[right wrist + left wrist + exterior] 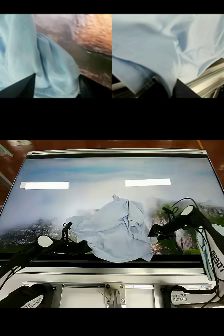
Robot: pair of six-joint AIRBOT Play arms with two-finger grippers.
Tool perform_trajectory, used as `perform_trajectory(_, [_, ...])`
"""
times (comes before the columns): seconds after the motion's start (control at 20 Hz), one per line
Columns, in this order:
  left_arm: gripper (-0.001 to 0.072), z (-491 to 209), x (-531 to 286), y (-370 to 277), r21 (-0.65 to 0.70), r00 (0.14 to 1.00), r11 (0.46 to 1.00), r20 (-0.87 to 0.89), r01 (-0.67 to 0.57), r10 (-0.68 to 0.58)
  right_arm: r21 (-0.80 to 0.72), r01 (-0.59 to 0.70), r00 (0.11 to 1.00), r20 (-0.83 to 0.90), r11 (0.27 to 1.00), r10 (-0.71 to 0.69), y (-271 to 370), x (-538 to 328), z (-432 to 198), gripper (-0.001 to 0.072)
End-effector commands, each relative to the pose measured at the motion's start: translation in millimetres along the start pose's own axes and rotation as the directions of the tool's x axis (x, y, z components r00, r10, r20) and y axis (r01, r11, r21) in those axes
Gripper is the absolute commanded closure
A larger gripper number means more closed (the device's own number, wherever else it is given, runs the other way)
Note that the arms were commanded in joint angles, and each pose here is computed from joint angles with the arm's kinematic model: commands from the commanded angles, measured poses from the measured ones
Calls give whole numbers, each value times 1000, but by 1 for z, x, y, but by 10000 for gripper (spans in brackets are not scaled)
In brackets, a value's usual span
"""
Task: Fold the shirts.
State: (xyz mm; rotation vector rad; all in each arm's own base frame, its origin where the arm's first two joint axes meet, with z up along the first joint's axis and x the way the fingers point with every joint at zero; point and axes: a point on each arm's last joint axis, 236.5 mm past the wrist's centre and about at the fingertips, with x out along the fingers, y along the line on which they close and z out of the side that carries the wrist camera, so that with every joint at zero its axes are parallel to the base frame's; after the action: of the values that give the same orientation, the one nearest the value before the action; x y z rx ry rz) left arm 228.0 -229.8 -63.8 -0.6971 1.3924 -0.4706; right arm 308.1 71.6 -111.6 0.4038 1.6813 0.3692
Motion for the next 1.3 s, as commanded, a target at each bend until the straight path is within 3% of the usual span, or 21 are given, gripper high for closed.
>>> perform_trajectory(0.0, [666, 12, -14, -8, 41, 998, 999, 65, 12, -15, 6, 5, 998, -62, 1000, -5, 13, 21, -7, 450])
perform_trajectory(0.05, [667, 19, -20, -4, 57, 996, 998, 90, -7, 2, 24, -2, 998, -64, 1000, 3, 19, 16, -8, 638])
perform_trajectory(0.15, [668, 41, -43, 3, 87, 989, 994, 141, -64, 51, -23, -12, 1000, -12, 1000, 11, 34, -13, 1, 643])
perform_trajectory(0.25, [668, 75, -94, -20, 203, 969, 972, 240, -115, 65, -124, -12, 985, 172, 992, 33, 61, -76, 28, 643])
perform_trajectory(0.35, [668, 121, -186, -77, 340, 880, 918, 475, -204, 20, -262, -46, 883, 440, 964, 162, 121, -177, 52, 643])
perform_trajectory(0.45, [668, 142, -312, -159, 426, 679, 855, 723, -296, -125, -407, -30, 636, 697, 913, 332, 194, -308, 45, 643])
perform_trajectory(0.6, [667, 87, -490, -278, 506, 301, 757, 861, -414, -411, -465, 219, 121, 885, 858, 449, 274, -491, -41, 644])
perform_trajectory(0.7, [666, 37, -553, -321, 528, 152, 707, 838, -471, -524, -451, 279, -86, 867, 848, 490, 303, -552, -109, 644])
perform_trajectory(0.75, [666, 22, -566, -331, 535, 121, 693, 825, -483, -552, -442, 309, -131, 857, 842, 498, 310, -563, -135, 644])
perform_trajectory(0.85, [666, -5, -573, -335, 546, 117, 674, 812, -498, -572, -408, 357, -189, 849, 840, 493, 315, -573, -175, 643])
perform_trajectory(1.0, [666, -9, -551, -310, 506, 212, 668, 855, -546, -474, -333, 378, -196, 883, 864, 426, 303, -568, -199, 644])
perform_trajectory(1.15, [666, 10, -522, -251, 387, 331, 704, 917, -595, -224, -255, 354, -69, 952, 900, 297, 272, -537, -185, 644])
perform_trajectory(1.25, [666, 28, -501, -209, 308, 387, 720, 920, -622, -60, -246, 340, 138, 968, 908, 211, 250, -493, -162, 644])
